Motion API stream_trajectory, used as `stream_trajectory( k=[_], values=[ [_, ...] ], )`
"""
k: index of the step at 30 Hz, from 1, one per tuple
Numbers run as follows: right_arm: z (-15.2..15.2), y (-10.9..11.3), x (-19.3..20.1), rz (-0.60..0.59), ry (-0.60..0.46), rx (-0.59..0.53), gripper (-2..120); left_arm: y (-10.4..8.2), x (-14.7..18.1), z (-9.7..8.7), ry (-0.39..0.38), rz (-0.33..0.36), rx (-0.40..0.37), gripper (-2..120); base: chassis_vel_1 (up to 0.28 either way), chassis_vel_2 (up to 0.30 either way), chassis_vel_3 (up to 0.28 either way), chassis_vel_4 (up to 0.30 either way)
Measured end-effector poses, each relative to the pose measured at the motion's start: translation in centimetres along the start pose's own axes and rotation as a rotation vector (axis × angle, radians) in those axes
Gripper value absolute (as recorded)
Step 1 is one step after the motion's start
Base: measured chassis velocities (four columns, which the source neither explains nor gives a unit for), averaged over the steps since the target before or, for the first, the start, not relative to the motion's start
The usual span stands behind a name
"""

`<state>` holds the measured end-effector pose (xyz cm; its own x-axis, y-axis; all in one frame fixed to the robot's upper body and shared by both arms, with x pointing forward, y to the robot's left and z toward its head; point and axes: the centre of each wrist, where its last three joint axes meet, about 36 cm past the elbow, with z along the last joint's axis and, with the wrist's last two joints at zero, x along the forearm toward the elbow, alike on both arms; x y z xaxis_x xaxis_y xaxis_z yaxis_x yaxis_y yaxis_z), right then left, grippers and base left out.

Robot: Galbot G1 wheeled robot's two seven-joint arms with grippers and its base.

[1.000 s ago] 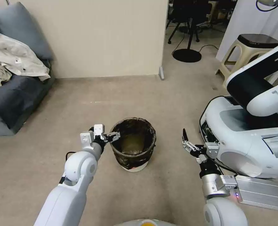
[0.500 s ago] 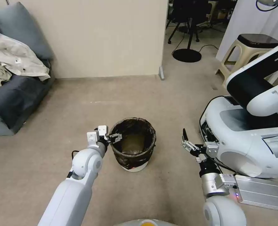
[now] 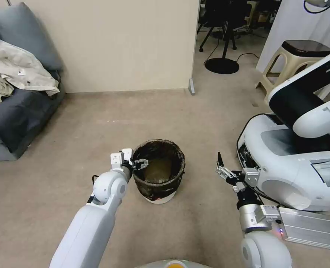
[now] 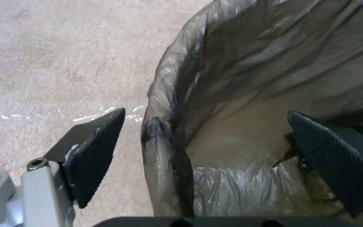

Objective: Pick up the trash can from the floor.

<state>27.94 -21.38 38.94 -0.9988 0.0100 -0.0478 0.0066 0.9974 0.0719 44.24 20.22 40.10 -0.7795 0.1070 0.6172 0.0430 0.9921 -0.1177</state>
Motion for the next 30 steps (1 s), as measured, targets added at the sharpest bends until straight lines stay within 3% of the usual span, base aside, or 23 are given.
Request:
stream_trajectory(
  k=[20, 30],
  values=[
    [0.3, 0.1, 0.0, 0.001, 0.002, -0.002, 100, 0.4, -2.0, 0.8, 0.048, -0.029, -0.004, 91, 0.000, 0.000, 0.000, 0.000],
    [0.4, 0.1, -0.2, 0.004, 0.002, -0.004, 100, 0.3, -2.7, 0.9, 0.060, -0.029, -0.004, 55, 0.000, 0.000, 0.000, 0.000]
  ],
)
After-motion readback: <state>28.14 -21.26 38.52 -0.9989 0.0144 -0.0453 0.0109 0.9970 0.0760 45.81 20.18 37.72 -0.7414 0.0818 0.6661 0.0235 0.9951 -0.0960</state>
